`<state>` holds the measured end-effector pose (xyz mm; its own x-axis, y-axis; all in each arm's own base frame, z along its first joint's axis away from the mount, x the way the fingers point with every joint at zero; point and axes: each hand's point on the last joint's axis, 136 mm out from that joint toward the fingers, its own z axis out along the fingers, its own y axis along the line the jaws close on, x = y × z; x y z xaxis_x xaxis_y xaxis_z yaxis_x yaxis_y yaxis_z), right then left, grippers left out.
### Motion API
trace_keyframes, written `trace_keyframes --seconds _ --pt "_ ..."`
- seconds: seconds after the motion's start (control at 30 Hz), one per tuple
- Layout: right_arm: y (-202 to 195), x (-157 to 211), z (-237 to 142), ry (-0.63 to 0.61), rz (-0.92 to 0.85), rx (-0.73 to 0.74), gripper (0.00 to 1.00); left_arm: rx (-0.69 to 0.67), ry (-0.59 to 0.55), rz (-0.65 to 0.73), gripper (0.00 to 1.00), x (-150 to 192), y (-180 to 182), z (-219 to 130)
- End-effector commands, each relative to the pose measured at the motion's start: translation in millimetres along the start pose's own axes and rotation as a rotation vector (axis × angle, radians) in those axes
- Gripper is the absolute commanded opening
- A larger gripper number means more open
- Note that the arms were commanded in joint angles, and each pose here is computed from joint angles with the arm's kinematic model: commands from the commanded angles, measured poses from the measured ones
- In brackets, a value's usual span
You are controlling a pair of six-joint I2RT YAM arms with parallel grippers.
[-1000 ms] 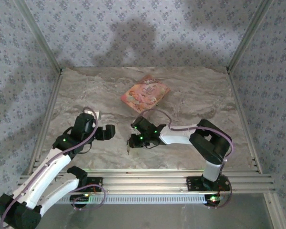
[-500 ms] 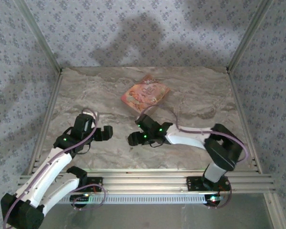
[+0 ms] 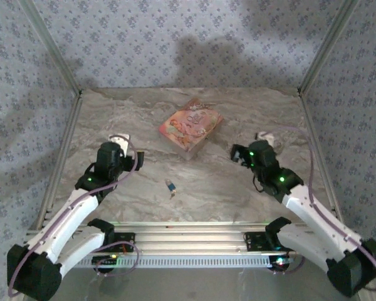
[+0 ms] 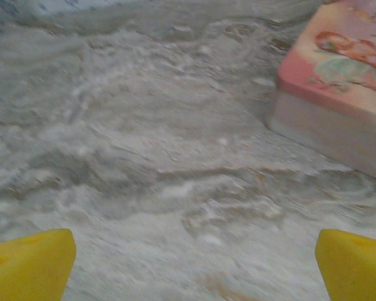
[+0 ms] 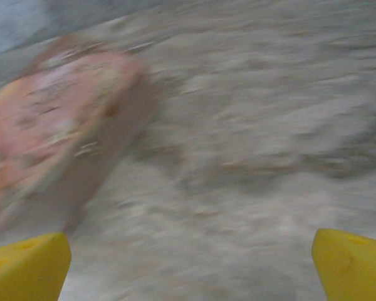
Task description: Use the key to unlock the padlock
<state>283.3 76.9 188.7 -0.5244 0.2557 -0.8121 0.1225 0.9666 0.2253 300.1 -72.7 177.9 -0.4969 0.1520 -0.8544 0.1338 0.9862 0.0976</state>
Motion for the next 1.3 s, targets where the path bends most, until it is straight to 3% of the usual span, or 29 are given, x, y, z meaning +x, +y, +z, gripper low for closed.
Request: trace_keyframes --seconds 0.0,0.17,0.3,0.43,0.57,0.8,0.97,1.0,1.27 --pt "-60 5 13 -0.147 0.034 0.156 1.00 -0.163 -0.104 0.074 0.98 -20 32 14" --pt "-110 3 24 -0.250 0.070 0.274 1.00 -0.161 -0.090 -0.084 0.98 -9 62 46" --pt "-124 -17 42 -0.292 0.099 0.268 1.00 -0.141 -0.096 -0.182 0.98 7 79 74" --pt "-123 -26 64 -0.269 -0.047 0.278 1.00 -0.144 -0.110 -0.199 0.98 17 87 93" --pt "-127 -13 86 -0.246 -0.146 0.276 1.00 -0.156 -0.145 -0.180 0.98 23 91 105" --pt "-113 -13 102 -0.321 -0.215 0.144 1.00 -0.158 -0.151 -0.188 0.98 41 93 123" --pt "-117 0 129 -0.297 -0.188 0.071 1.00 -0.155 -0.139 -0.192 0.98 42 94 123" --pt "-116 5 132 -0.231 -0.201 0.075 1.00 -0.153 -0.132 -0.191 0.98 42 93 123" --pt "-112 0 142 -0.208 -0.249 0.146 1.00 -0.149 -0.135 -0.184 0.98 41 92 123"
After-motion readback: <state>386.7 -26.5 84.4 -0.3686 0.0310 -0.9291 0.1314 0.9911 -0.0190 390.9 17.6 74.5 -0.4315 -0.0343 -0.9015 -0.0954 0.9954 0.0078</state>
